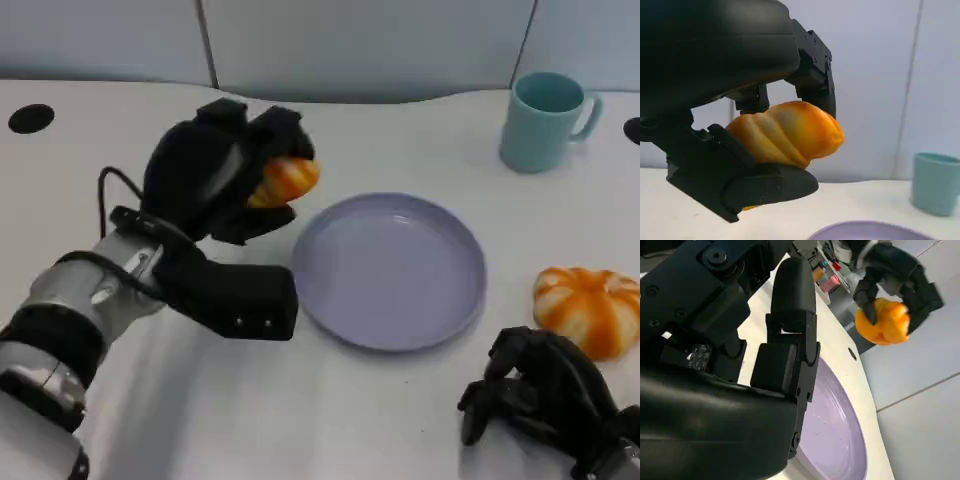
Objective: Grasp the bread from the table and place it into the plate.
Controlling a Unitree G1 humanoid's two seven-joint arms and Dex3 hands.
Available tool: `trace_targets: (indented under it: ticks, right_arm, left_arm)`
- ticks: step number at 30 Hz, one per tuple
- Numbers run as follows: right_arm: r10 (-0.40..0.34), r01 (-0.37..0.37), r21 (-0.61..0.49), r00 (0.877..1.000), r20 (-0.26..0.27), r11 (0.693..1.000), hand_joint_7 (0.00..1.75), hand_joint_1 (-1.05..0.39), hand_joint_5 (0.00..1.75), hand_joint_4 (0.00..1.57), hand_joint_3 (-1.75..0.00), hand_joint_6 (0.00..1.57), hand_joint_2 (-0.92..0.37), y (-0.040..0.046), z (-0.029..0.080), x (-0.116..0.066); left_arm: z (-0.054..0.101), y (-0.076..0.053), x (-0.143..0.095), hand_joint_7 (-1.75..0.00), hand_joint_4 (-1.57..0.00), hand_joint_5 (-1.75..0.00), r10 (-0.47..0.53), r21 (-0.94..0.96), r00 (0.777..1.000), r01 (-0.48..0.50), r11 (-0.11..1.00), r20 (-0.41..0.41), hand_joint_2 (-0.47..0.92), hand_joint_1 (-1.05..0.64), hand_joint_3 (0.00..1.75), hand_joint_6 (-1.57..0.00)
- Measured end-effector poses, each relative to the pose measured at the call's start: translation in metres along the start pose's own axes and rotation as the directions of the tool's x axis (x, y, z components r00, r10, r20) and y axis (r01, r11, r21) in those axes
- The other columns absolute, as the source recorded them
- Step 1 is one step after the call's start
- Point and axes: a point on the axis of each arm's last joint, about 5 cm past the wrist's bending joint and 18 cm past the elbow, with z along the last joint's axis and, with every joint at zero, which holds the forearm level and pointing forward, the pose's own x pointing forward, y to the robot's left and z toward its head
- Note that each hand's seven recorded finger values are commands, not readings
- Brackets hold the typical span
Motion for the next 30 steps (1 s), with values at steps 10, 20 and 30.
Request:
trace_targets:
  ticks: [10,20,30]
  right_arm:
    - [0.003,-0.003,-0.019,1.0,0.003,1.0,0.49,-1.05,0.7,1.57,-0.01,1.57,-0.48,0.0008,-0.001,-0.003]
    - [0.0,0.0,-0.018,1.0,0.001,1.0,0.46,-1.05,0.69,1.57,0.0,1.57,-0.47,0.0026,-0.001,-0.003]
    - [-0.002,0.002,-0.009,1.0,-0.002,1.0,0.45,-1.05,0.68,1.57,0.0,1.57,-0.46,0.0043,-0.002,-0.004]
  left_arm:
    - [0.028,-0.008,0.02,-1.75,-0.98,-1.75,-0.138,-0.114,0.977,0.157,0.981,0.161,0.59,-0.33,1.09,-0.79]
    - [0.046,-0.024,0.026,-1.75,-1.02,-1.75,-0.251,-0.146,0.951,0.278,0.949,0.183,0.48,-0.3,1.37,-0.84]
    - [0.05,-0.033,0.026,-1.38,-0.76,-1.56,-0.365,-0.14,0.922,0.381,0.914,0.127,0.55,-0.32,1.09,-0.65]
